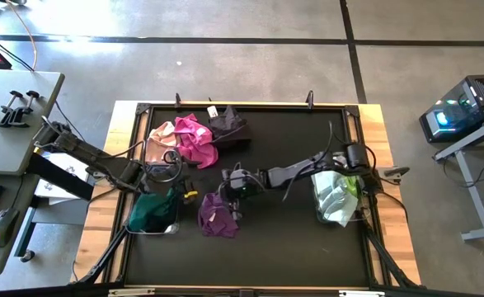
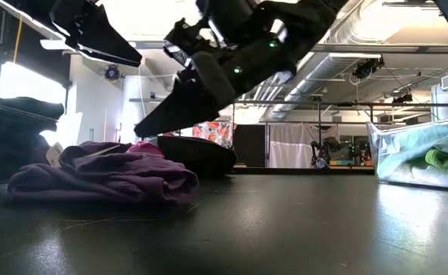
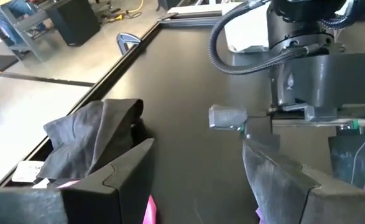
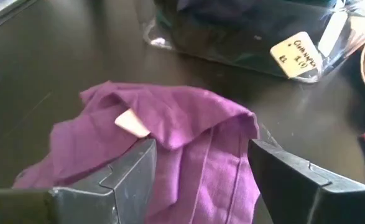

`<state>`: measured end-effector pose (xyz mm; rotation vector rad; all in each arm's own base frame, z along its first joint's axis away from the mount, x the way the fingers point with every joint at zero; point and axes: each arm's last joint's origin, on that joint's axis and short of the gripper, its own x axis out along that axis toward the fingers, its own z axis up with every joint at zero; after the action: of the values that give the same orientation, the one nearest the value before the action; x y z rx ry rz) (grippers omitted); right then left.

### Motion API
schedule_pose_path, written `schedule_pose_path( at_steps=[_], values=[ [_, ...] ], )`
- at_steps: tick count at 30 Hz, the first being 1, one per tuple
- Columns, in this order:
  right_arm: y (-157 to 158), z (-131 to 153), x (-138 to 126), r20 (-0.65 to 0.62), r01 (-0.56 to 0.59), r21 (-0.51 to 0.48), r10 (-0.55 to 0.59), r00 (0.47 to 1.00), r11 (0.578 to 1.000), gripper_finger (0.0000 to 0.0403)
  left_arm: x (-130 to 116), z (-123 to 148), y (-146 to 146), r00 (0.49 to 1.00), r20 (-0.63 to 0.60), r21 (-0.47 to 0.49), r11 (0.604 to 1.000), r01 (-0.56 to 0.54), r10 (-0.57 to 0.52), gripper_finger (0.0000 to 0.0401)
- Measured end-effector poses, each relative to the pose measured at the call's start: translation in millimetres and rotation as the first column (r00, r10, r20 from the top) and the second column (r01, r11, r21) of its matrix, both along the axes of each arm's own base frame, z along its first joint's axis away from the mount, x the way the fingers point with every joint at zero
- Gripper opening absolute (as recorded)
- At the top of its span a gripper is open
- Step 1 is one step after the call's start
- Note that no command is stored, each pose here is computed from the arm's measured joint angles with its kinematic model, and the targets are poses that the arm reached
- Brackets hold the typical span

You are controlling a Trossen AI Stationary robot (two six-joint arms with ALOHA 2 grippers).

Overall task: Sort towels by color in basket
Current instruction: Put the black towel into the left transparent bin

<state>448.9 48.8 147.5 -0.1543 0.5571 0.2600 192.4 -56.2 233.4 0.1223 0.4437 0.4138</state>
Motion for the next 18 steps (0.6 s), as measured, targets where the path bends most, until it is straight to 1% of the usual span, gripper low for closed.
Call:
schedule_pose_path(
  at_steps=[5, 8, 10, 12, 13, 14, 15, 16, 17, 18],
  values=[
    [-1.4, -0.9, 2.3, -0.012, 0.010, 0.005, -0.010, 1.000, 1.000, 0.0254, -0.1, -0.2, -0.1, 1.000, -0.003, -0.002, 1.000, 0.004, -0.004, 0.0227],
    [-2.2, 10.1, -3.2, -0.042, 0.034, 0.006, -0.034, 0.999, 0.999, 0.0254, 0.1, -0.5, -0.6, 1.000, -0.007, -0.013, 1.000, 0.021, -0.021, 0.0227],
    [-4.3, 27.4, -8.3, -0.029, 0.071, -0.039, -0.072, 0.997, 0.997, 0.0254, 0.0, -0.8, -0.9, 1.000, -0.009, -0.017, 1.000, 0.025, -0.025, 0.0227],
    [-10.0, 43.4, -13.5, -0.004, 0.157, -0.125, -0.159, 0.987, 0.980, 0.0254, -0.1, -0.8, -1.1, 1.000, -0.009, -0.021, 0.999, 0.023, -0.024, 0.0227],
    [-15.6, 47.2, -16.7, 0.005, 0.223, -0.181, -0.226, 0.974, 0.958, 0.0254, -0.6, -1.5, -1.0, 1.000, -0.017, -0.019, 1.000, 0.024, -0.024, 0.0227],
    [-23.0, 49.8, -19.2, 0.016, 0.303, -0.252, -0.309, 0.951, 0.919, 0.0254, -0.8, -1.9, -1.1, 0.999, -0.022, -0.018, 0.999, 0.026, -0.027, 0.0227],
    [-31.7, 50.8, -20.7, 0.035, 0.384, -0.316, -0.394, 0.918, 0.868, 0.0254, -1.0, -2.3, -1.2, 0.999, -0.027, -0.023, 0.999, 0.031, -0.032, 0.0227],
    [-41.6, 52.2, -21.4, 0.065, 0.464, -0.368, -0.475, 0.877, 0.806, 0.0254, -1.3, -2.9, -1.2, 0.999, -0.033, -0.027, 0.999, 0.033, -0.034, 0.0227],
    [-51.9, 53.3, -22.1, 0.091, 0.528, -0.399, -0.540, 0.837, 0.750, 0.0254, -1.4, -3.3, -1.2, 0.999, -0.035, -0.031, 0.999, 0.034, -0.035, 0.0227],
    [-63.2, 53.8, -22.8, 0.102, 0.567, -0.409, -0.582, 0.807, 0.715, 0.0254, -1.1, -3.9, -1.4, 0.999, -0.036, -0.037, 0.999, 0.032, -0.033, 0.0227]
  ],
)
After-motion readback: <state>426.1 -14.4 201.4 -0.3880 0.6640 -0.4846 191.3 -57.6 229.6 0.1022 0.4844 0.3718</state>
